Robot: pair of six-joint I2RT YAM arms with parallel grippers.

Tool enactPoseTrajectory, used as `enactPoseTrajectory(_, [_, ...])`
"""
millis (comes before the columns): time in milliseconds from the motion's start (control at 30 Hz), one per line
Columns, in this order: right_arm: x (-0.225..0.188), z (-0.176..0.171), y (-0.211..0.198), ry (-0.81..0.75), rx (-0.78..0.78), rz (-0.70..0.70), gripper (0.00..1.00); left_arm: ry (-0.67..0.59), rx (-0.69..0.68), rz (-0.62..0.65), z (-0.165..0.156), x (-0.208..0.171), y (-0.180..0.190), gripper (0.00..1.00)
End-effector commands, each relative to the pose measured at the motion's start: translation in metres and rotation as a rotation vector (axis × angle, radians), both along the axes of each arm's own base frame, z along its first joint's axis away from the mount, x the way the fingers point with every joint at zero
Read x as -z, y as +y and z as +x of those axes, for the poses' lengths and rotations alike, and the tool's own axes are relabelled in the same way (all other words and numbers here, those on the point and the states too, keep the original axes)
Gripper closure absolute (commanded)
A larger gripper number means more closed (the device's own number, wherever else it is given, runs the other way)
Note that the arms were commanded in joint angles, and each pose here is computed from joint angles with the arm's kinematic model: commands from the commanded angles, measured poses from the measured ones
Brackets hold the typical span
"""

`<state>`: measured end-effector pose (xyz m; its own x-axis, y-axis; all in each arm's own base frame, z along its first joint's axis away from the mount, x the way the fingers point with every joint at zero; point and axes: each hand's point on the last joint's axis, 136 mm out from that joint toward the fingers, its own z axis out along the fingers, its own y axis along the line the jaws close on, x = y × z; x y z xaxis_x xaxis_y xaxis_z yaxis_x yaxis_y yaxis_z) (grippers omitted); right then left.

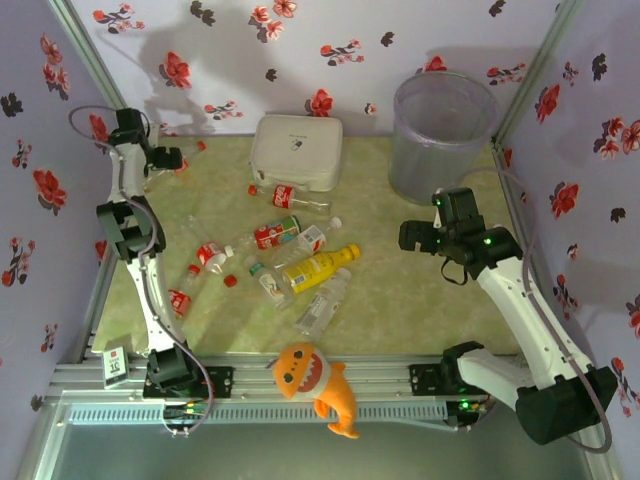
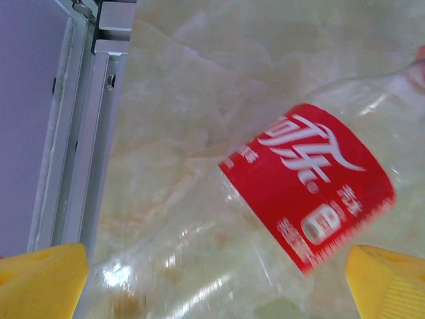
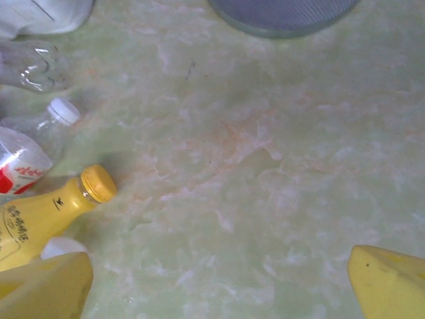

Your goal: Put the plastic bottles in the bin

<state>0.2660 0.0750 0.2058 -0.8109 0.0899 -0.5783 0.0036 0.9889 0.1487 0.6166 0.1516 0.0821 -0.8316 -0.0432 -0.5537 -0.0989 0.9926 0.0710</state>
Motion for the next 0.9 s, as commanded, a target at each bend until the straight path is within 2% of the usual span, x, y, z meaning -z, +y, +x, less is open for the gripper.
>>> enactPoseTrajectory(0, [-0.009, -0.007, -0.008, 0.012, 0.043, -0.015, 0.01, 0.035, -0.009, 0.037, -0.004, 0.010, 0.019, 0.00])
enactPoseTrajectory(233, [-0.003, -0.006, -0.008, 0.062, 0.047, -0.032, 0.01, 0.070, 0.047, 0.061, -0.003, 0.036, 0.019, 0.00])
enactPoseTrajectory(433, [-0.009, -0.003, -0.007, 0.038, 0.049, -0.030, 0.01, 0.133, 0.062, 0.002, -0.016, 0.051, 0.008, 0.02])
enactPoseTrajectory(800, [-0.011, -0.011, -0.010, 0.017, 0.044, -0.036, 0.01, 0.132, 0.025, -0.021, -0.017, 0.055, 0.007, 0.39])
enactPoseTrajectory(867, [-0.012, -0.012, -0.011, 0.010, 0.044, -0.036, 0.01, 0.133, 0.021, -0.022, -0.017, 0.055, 0.006, 0.49])
